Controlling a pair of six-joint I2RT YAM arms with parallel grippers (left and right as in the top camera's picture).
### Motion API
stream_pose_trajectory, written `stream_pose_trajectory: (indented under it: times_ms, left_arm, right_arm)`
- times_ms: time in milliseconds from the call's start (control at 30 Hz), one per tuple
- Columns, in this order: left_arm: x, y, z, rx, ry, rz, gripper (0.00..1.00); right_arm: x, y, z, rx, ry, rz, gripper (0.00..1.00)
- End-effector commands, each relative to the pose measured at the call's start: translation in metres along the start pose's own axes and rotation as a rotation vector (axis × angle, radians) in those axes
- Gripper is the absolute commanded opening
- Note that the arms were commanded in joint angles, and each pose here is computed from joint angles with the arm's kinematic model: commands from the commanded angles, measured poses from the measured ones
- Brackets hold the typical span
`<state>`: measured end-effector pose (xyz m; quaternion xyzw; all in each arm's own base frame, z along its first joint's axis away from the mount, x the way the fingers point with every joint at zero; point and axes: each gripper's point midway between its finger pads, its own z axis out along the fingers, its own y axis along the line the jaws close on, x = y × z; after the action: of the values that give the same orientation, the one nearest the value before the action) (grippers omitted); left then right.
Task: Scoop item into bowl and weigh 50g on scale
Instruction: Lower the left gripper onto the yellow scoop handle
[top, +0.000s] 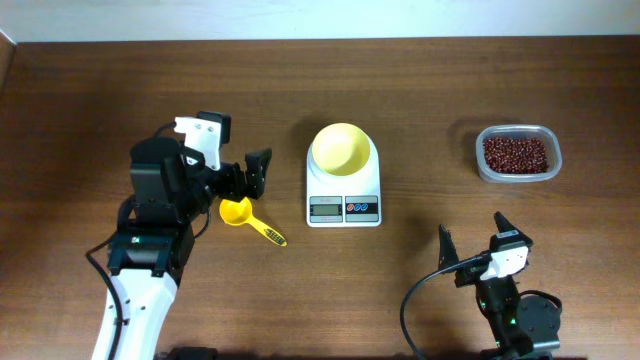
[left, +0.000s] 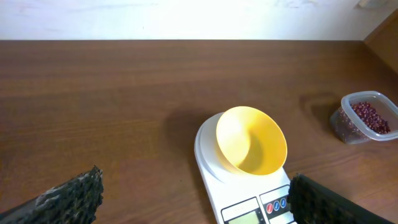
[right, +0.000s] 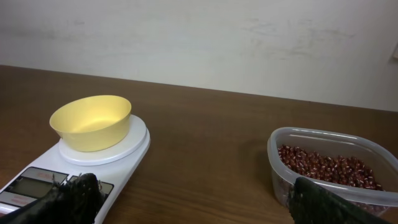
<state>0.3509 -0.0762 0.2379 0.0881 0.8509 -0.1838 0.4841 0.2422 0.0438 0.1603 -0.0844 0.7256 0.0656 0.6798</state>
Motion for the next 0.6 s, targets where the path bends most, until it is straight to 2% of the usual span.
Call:
stream_pose_trajectory:
  times_ms: [0, 100, 167, 267, 367, 433, 567]
  left_arm:
    - [-0.023, 0.0, -0.002, 0.002, -0.075, 0.011, 1.0]
    - [-0.035, 0.003, -0.004, -0.013, -0.123, -0.091, 0.99]
    - [-0.037, 0.023, -0.006, -0.125, -0.143, -0.208, 0.99]
    - [-0.039, 0.043, -0.016, -0.258, -0.137, -0.265, 0.99]
    - [-0.042, 0.059, -0.036, -0.392, -0.111, -0.364, 0.99]
    - [-0.043, 0.058, -0.042, -0.41, -0.083, -0.425, 0.99]
    - [-0.013, 0.06, -0.039, -0.459, 0.038, -0.615, 0.99]
  right_arm:
    - [0.003, -0.001, 0.0, 0.007, 0.005, 0.001, 0.99]
    - [0.003, -0.001, 0.0, 0.008, 0.005, 0.001, 0.99]
    - [0.003, -0.001, 0.0, 0.008, 0.005, 0.001, 0.99]
    - [0.003, -0.001, 0.0, 0.007, 0.005, 0.001, 0.99]
    - [0.003, -0.001, 0.0, 0.008, 0.005, 0.001, 0.99]
    - [0.003, -0.001, 0.0, 0.007, 0.005, 0.001, 0.99]
    - [0.003, -0.001, 0.0, 0.007, 0.005, 0.001, 0.99]
